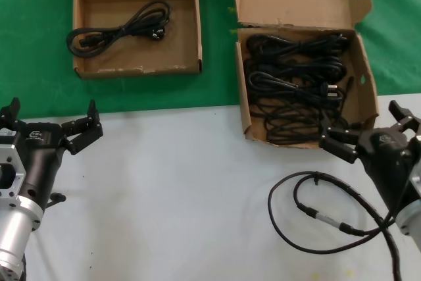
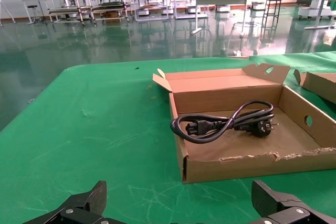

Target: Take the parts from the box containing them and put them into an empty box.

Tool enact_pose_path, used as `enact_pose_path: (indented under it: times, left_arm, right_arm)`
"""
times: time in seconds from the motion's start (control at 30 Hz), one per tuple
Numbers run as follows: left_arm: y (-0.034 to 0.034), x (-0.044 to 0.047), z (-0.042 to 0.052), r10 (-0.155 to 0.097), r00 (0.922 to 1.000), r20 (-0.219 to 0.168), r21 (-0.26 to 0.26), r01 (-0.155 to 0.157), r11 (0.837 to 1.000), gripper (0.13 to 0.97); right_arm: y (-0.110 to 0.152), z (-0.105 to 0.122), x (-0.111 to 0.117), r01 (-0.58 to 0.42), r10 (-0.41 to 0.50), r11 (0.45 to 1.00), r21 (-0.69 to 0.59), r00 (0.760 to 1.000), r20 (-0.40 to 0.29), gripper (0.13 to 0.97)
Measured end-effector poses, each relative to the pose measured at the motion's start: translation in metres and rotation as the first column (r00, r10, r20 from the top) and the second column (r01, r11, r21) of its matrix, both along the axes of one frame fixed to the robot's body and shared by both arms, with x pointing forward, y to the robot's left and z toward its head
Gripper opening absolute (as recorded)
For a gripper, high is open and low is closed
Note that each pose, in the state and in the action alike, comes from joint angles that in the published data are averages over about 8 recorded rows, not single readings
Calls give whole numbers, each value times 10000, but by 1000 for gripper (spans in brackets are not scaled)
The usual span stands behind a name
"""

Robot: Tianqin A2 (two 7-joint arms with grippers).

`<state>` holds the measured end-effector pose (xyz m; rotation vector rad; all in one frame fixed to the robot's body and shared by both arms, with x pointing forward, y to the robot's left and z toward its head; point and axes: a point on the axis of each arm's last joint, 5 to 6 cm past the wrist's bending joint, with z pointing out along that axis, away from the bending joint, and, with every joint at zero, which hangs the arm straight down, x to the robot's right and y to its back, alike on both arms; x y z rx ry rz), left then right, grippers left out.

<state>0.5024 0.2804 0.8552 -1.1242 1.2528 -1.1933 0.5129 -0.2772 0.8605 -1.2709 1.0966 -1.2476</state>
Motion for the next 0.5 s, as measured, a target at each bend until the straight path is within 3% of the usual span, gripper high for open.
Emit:
enact_pose_path:
  times: [0.5]
  left_arm:
    - [0, 0, 0, 0, 10000, 0, 0, 0, 10000, 966]
  right_arm:
    - [0, 0, 0, 0, 0, 10000, 0, 10000, 0, 966]
